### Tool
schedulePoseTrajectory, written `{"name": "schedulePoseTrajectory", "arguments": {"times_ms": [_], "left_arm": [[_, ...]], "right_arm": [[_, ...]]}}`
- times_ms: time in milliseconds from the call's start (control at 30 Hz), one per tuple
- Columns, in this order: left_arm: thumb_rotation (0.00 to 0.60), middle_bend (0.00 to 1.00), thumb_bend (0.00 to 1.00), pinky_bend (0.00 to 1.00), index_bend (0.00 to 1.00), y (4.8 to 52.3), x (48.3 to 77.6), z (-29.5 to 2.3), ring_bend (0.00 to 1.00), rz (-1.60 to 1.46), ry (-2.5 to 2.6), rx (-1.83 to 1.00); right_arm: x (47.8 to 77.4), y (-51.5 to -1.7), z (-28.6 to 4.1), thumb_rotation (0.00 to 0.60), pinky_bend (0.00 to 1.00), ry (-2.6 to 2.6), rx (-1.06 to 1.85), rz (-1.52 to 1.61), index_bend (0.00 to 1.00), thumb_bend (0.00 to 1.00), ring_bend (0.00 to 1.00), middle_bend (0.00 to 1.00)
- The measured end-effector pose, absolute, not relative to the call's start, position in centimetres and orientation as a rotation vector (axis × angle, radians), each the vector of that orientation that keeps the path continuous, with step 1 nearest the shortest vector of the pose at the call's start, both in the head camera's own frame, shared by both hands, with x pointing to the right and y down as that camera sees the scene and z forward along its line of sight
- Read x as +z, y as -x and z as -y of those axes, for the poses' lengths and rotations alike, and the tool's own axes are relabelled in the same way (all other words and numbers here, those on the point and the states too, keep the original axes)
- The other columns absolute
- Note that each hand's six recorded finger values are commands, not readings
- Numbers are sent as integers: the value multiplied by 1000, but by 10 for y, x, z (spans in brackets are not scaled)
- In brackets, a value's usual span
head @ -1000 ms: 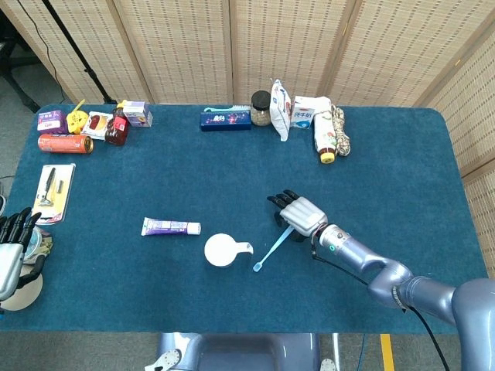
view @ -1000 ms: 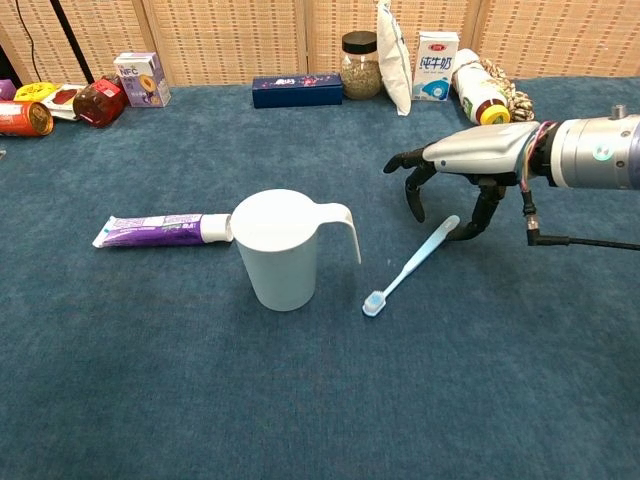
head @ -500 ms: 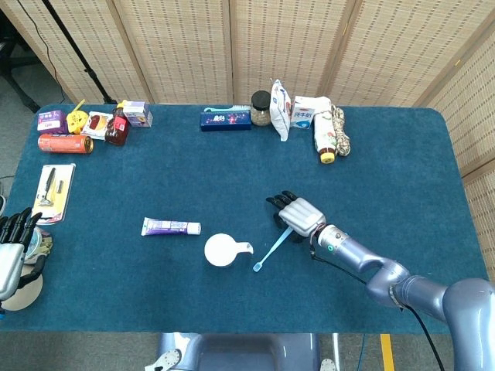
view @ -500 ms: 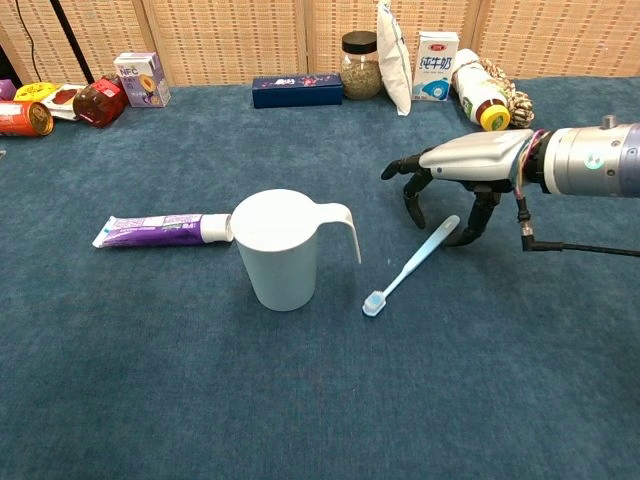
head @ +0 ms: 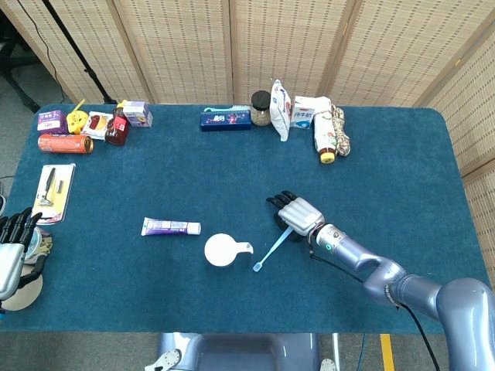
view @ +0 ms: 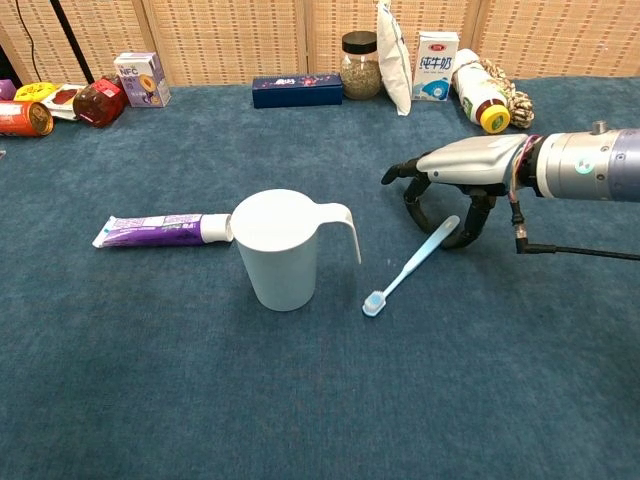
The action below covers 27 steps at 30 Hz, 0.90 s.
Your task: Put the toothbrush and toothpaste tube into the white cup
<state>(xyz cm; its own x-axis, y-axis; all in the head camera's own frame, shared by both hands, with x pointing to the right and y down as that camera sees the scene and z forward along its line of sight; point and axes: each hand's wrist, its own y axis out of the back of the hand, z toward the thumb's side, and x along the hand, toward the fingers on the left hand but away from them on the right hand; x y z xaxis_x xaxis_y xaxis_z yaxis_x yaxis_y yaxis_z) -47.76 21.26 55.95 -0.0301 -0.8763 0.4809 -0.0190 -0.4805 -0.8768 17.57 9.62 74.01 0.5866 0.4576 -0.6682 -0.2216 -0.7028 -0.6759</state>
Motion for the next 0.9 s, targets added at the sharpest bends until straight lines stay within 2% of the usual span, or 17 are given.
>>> {"name": "schedulePoseTrajectory", "arguments": {"times_ms": [400, 600, 900], "left_arm": [[600, 0, 413, 0, 0, 477, 560, -213, 0, -960, 1560, -1594], [600, 0, 413, 0, 0, 477, 560, -213, 0, -960, 1561, -1594], [600, 0, 413, 0, 0, 477, 560, -213, 0, -961, 1560, -1594]], "right_arm": [[745, -177, -100, 600, 47, 2061, 1147, 181, 538, 308, 0, 74], [747, -177, -101, 600, 47, 2059, 1153, 174, 594, 314, 0, 76], [747, -178, -101, 600, 54, 2064, 1151, 191, 626, 324, 0, 89]]}}
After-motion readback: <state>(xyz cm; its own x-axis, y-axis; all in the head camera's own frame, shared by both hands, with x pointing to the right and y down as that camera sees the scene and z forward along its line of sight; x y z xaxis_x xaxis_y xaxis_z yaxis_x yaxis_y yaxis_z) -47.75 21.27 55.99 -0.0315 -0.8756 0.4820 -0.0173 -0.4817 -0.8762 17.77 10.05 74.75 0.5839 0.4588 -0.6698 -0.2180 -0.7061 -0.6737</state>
